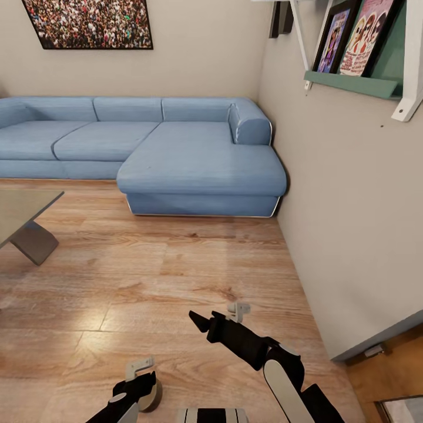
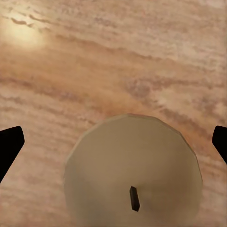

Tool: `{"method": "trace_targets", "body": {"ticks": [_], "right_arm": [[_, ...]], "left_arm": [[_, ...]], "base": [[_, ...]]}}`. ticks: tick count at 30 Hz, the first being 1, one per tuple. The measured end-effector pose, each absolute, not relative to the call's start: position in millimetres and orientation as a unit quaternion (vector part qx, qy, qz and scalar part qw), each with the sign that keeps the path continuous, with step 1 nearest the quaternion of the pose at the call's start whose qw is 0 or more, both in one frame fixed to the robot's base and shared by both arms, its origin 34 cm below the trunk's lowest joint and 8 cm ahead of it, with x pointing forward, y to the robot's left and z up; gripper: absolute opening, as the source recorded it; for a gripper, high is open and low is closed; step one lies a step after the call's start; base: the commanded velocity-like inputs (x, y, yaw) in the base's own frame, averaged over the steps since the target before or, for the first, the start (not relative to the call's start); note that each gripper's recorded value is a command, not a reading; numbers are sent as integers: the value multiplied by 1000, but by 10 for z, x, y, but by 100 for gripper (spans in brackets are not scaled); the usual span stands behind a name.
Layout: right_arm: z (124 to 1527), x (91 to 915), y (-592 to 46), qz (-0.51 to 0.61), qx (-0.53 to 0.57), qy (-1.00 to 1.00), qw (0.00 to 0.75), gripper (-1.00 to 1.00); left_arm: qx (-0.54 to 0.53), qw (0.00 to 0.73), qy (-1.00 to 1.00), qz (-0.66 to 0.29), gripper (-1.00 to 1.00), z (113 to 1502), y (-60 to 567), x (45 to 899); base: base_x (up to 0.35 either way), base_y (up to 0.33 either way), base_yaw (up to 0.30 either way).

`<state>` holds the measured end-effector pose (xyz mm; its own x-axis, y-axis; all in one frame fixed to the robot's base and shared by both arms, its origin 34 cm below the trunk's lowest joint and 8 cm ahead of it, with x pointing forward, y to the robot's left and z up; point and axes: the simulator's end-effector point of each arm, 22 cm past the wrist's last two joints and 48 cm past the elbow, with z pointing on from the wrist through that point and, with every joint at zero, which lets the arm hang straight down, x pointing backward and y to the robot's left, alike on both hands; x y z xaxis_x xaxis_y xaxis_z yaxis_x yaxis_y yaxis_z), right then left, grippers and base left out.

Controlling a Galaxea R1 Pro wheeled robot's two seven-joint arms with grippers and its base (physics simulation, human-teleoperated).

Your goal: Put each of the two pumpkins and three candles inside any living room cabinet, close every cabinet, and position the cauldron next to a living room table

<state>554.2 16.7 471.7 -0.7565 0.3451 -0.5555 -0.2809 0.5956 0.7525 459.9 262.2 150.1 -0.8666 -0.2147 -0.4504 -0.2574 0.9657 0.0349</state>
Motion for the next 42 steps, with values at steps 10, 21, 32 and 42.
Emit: {"method": "trace_targets", "body": {"ticks": [10, 21, 32, 42], "right_arm": [[4749, 5500, 251, 479, 13, 808, 342, 100], [4638, 5491, 246, 478, 18, 812, 333, 100], [4577, 5489, 242, 478, 21, 814, 328, 100], [4515, 5480, 245, 478, 24, 816, 323, 100]], "left_arm": [[-122, 217, 967, 48, 100, 1418, 2621, 4523], [-120, 206, 970, 45, 100, 1334, 2564, 4442], [-120, 200, 972, 42, 100, 1286, 2519, 4398], [-118, 196, 973, 42, 100, 1244, 2512, 4362]], "base": [[0, 0, 0], [0, 0, 0], [0, 0, 0], [0, 0, 0]]}}
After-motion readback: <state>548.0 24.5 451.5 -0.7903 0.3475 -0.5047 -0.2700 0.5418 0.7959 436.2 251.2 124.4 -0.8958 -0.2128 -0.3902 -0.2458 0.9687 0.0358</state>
